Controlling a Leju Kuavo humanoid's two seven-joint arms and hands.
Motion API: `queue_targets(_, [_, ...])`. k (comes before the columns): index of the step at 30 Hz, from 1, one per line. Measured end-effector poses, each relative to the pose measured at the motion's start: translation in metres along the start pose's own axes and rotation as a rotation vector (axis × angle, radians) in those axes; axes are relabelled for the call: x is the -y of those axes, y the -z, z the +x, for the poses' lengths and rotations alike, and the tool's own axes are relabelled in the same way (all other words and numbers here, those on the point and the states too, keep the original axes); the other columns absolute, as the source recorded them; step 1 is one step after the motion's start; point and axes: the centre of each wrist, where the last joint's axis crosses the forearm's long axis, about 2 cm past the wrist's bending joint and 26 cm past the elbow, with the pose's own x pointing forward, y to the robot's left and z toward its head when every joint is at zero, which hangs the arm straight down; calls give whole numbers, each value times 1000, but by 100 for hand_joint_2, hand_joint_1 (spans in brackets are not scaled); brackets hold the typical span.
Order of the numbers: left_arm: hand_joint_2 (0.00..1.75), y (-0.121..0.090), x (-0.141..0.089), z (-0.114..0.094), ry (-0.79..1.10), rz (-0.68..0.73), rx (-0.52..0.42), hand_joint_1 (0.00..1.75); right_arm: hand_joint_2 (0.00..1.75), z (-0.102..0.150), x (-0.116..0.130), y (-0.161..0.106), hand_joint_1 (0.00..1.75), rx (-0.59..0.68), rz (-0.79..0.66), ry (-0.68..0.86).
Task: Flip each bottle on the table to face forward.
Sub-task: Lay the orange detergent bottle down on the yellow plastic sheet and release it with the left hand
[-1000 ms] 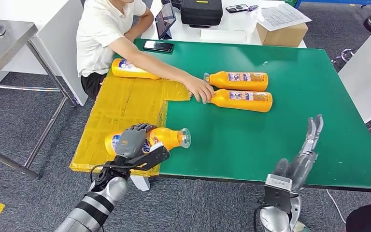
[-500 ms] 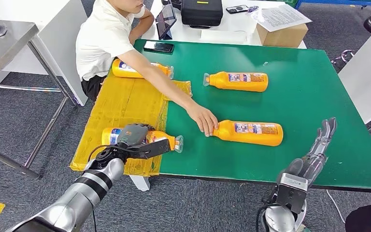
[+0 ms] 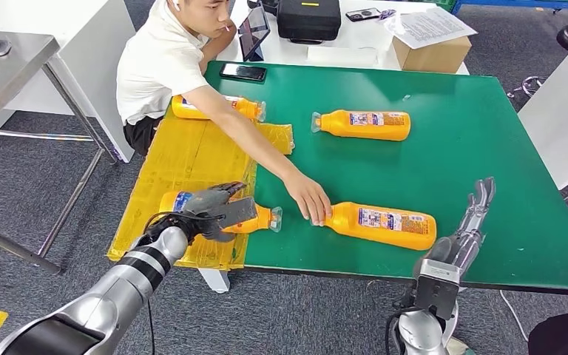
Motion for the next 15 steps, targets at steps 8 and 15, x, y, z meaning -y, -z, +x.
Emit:
queue_targets(8, [175, 1, 5, 9, -179, -91, 84, 0, 0, -6, -2, -8, 0, -28, 31, -8])
queue_targets(15, [175, -6, 20, 10, -253, -2, 171, 0, 0, -9, -1, -13, 0, -33, 55, -23])
